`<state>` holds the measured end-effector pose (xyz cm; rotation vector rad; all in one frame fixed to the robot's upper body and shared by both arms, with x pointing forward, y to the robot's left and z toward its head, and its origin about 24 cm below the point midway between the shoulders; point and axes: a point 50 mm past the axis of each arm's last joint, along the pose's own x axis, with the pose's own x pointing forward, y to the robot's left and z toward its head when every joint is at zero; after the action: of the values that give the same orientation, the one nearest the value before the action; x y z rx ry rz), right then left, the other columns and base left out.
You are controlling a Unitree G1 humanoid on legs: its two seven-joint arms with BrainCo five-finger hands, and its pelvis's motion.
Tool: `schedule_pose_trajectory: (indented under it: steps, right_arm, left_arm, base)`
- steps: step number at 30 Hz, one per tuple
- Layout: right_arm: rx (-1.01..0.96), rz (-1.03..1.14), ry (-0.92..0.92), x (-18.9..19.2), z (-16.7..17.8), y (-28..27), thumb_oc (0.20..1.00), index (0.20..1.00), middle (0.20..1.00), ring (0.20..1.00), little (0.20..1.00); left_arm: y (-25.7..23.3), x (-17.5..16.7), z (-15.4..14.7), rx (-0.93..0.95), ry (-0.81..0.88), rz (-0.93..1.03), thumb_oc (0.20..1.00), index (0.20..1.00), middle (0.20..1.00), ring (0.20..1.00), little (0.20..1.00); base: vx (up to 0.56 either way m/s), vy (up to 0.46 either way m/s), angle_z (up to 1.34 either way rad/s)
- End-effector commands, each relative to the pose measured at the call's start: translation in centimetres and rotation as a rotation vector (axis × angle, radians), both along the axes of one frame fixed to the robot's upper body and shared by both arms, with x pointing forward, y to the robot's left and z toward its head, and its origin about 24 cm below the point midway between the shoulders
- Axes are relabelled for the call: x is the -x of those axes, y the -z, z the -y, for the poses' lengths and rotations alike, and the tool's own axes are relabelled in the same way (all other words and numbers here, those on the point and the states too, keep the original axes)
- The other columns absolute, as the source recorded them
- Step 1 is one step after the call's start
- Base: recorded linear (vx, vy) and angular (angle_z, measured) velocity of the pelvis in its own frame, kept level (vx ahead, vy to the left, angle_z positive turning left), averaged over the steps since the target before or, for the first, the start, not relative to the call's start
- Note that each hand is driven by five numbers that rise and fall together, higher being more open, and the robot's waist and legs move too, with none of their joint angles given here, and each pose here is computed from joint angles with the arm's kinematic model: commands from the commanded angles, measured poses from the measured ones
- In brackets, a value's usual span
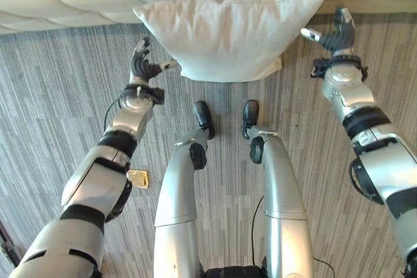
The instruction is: Pick up all the scattered cushions and arrange them neatly on the sofa.
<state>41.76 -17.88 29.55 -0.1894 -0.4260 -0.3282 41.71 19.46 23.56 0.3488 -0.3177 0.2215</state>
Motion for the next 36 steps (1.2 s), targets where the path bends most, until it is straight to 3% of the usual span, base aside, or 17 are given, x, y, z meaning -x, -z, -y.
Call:
schedule_pose_trajectory:
  steps: [1, 2, 3, 4, 10, 18, 24, 32, 36]
  right_arm:
    - [-0.031, -0.045, -0.039, -0.3, -2.0, 3.1, 1.000, 1.000, 1.000, 1.000, 1.000]
    - [-0.029, -0.024, -0.072, -0.3, -3.1, 2.4, 0.749, 0.749, 0.749, 0.749, 0.749]
    - [-0.023, -0.011, -0.111, -0.2, -4.3, 2.1, 0.489, 0.489, 0.489, 0.489, 0.489]
    - [-0.022, 0.052, -0.201, 0.3, -6.4, 1.1, 0.200, 0.200, 0.200, 0.200, 0.200]
    - [0.002, 0.147, -0.356, 2.0, -9.0, 1.4, 0.200, 0.200, 0.200, 0.200, 0.200]
    - [0.004, 0.100, -0.402, 4.4, -7.1, 7.9, 0.200, 0.200, 0.200, 0.200, 0.200]
    - [-0.086, -0.037, -0.479, 10.4, -4.4, 16.5, 0.200, 0.200, 0.200, 0.200, 0.200]
    - [-0.039, -0.043, -0.536, 17.0, -1.3, 18.2, 0.200, 0.200, 0.200, 0.200, 0.200]
    - [-0.093, -0.071, -0.579, 18.4, -1.2, 18.8, 0.200, 0.200, 0.200, 0.200, 0.200]
  left_arm:
    - [1.5, 0.0, 1.0, 0.035, 0.005, -0.005, 1.000, 1.000, 1.000, 1.000, 1.000]
    - [0.6, -0.1, 1.9, 0.036, 0.027, 0.026, 1.000, 1.000, 1.000, 1.000, 1.000]
    - [0.1, -0.1, 2.4, 0.042, 0.041, 0.048, 0.912, 0.912, 0.912, 0.912, 0.912]
    - [-1.0, 0.2, 3.7, 0.066, 0.087, 0.107, 0.200, 0.200, 0.200, 0.200, 0.200]
    - [-1.7, 1.4, 4.8, 0.073, 0.180, 0.203, 0.200, 0.200, 0.200, 0.200, 0.200]
    - [2.6, 4.8, 6.1, 0.146, 0.289, 0.230, 0.200, 0.200, 0.200, 0.200, 0.200]
    - [9.6, 10.3, 5.3, 0.359, 0.348, 0.136, 0.200, 0.200, 0.200, 0.200, 0.200]
    - [14.7, 16.7, 1.7, 0.304, 0.322, -0.006, 0.200, 0.200, 0.200, 0.200, 0.200]
    - [15.3, 18.1, 1.1, 0.306, 0.324, -0.040, 0.200, 0.200, 0.200, 0.200, 0.200]
  base:
    - [0.02, -0.054, 0.08]
    - [0.01, -0.033, 0.06]
    - [0.02, -0.055, 0.06]
    - [0.01, -0.034, 0.07]
    - [0.01, -0.017, 0.07]
    - [0.00, 0.004, 0.01]
    - [0.05, -0.005, -0.07]
    - [0.21, -0.003, -0.09]
    - [0.24, 0.075, -0.22]
